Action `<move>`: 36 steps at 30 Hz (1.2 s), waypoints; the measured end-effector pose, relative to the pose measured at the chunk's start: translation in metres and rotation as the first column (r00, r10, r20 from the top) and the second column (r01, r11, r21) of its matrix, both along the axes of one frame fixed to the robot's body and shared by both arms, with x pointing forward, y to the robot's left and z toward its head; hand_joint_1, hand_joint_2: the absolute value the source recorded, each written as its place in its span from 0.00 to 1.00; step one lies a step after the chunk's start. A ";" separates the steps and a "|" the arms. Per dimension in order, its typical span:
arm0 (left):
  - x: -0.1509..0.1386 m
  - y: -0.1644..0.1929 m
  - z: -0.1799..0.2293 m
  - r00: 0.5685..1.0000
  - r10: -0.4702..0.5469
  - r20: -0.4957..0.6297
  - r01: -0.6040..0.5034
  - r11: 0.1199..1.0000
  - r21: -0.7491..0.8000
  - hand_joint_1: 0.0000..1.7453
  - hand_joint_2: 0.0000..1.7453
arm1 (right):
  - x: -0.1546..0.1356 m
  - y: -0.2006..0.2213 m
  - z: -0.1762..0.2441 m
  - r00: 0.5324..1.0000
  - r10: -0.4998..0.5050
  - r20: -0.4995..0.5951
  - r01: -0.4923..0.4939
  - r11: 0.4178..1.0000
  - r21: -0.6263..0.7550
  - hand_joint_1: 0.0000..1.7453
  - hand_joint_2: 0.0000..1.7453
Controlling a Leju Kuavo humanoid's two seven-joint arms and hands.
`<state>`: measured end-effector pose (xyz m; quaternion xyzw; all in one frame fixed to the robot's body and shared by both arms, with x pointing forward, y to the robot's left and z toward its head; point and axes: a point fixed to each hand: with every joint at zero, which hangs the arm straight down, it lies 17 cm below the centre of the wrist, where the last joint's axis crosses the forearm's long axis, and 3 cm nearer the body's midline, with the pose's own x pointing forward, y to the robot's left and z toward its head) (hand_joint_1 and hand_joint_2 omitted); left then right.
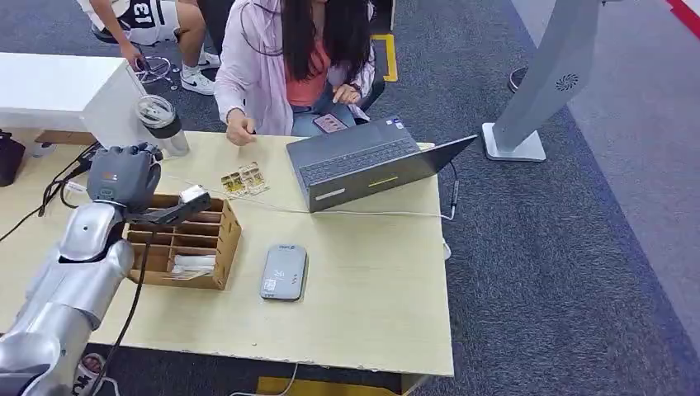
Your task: Pass the card to the sensor for recognition and then transmit it.
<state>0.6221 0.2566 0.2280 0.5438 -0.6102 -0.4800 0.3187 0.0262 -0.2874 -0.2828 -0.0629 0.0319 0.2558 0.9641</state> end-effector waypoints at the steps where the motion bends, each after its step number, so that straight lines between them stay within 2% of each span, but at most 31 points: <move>1: -0.001 -0.004 -0.001 1.000 -0.008 -0.002 0.008 1.000 -0.001 1.00 1.00 | 0.000 0.000 0.000 1.000 0.000 0.000 0.000 1.000 0.000 0.00 1.00; 10: -0.026 -0.115 -0.002 0.987 -0.162 0.025 0.162 0.986 -0.028 1.00 1.00 | 0.005 0.000 0.000 1.000 0.007 0.009 -0.007 1.000 0.000 0.00 1.00; 14: -0.038 -0.142 -0.006 0.978 -0.206 0.029 0.207 0.978 -0.034 1.00 1.00 | 0.005 0.000 0.000 1.000 0.008 0.010 -0.008 1.000 -0.001 0.00 1.00; 25: -0.050 -0.164 -0.015 0.970 -0.243 0.015 0.243 0.969 -0.047 1.00 1.00 | 0.005 0.000 0.000 1.000 0.009 0.013 -0.009 1.000 0.000 0.00 1.00; 30: -0.064 -0.177 -0.043 0.964 -0.259 -0.058 0.254 0.964 -0.081 1.00 1.00 | 0.006 0.001 0.000 1.000 -0.008 0.020 0.008 1.000 0.005 0.00 1.00; 36: -0.093 -0.204 -0.083 0.944 -0.293 -0.151 0.281 0.955 -0.096 1.00 1.00 | 0.005 -0.001 0.000 1.000 -0.023 0.017 0.023 1.000 -0.005 0.00 1.00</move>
